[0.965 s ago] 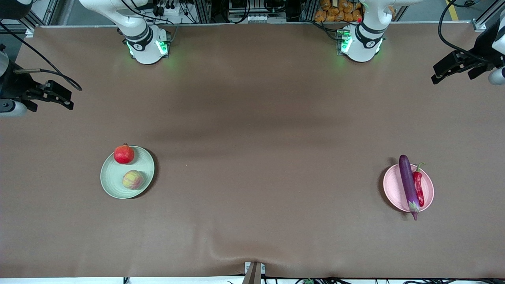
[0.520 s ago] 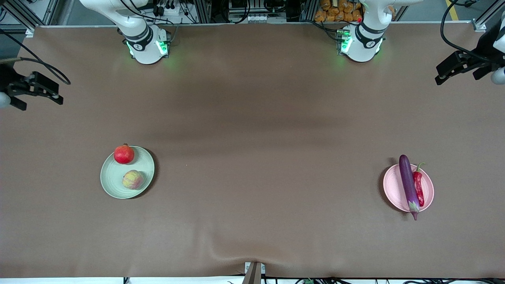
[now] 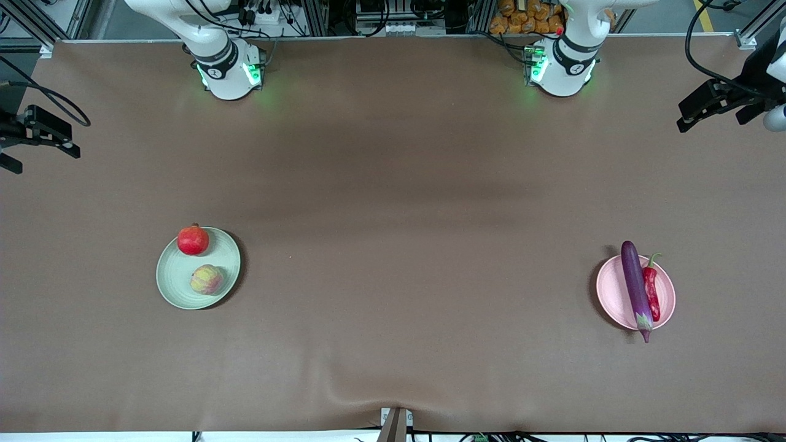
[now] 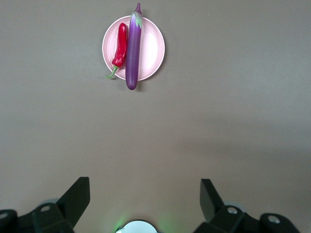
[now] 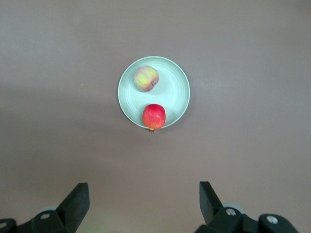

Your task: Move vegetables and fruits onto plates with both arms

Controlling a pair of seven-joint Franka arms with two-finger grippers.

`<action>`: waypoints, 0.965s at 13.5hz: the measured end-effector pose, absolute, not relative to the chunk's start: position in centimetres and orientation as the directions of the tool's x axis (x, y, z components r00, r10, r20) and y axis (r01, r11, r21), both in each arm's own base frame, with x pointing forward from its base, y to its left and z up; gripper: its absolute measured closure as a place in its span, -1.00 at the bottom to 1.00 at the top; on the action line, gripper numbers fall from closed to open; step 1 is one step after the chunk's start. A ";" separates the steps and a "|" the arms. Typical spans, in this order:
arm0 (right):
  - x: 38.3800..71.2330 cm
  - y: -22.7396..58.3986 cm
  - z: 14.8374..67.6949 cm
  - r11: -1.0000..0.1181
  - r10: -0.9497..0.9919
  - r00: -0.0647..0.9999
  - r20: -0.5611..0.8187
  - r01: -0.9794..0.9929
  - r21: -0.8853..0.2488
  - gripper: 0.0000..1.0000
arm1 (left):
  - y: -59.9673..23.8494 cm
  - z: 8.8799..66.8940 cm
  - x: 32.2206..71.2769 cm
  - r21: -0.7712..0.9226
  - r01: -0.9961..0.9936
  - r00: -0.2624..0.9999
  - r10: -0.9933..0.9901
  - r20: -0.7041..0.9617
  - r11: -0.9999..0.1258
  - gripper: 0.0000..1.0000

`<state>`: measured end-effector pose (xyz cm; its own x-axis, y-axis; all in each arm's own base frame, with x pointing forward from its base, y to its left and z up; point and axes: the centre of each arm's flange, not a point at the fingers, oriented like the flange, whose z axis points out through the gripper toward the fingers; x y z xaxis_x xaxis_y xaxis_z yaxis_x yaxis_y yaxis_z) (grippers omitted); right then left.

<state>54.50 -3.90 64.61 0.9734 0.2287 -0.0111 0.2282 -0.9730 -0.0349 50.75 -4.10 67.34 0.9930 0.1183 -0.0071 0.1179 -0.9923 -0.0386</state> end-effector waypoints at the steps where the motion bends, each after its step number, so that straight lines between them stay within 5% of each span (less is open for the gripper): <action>1: 54.4 -3.9 64.5 -0.978 0.208 0.978 -0.020 0.207 -0.037 -1.00 | -4.1 67.3 50.7 -0.039 0.118 0.993 0.118 -0.008 -0.992 -1.00; 13: 54.2 -3.8 64.3 -0.983 0.181 0.982 -0.051 0.180 -0.016 -1.00 | -3.8 68.3 50.5 -0.038 0.124 0.992 0.124 -0.001 -0.992 -1.00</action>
<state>54.16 -3.82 64.33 0.9822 0.1811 -0.0509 0.1805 -0.9834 -0.0160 50.47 -3.78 68.31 0.9922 0.1243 -0.0007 0.1242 -0.9915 -0.0378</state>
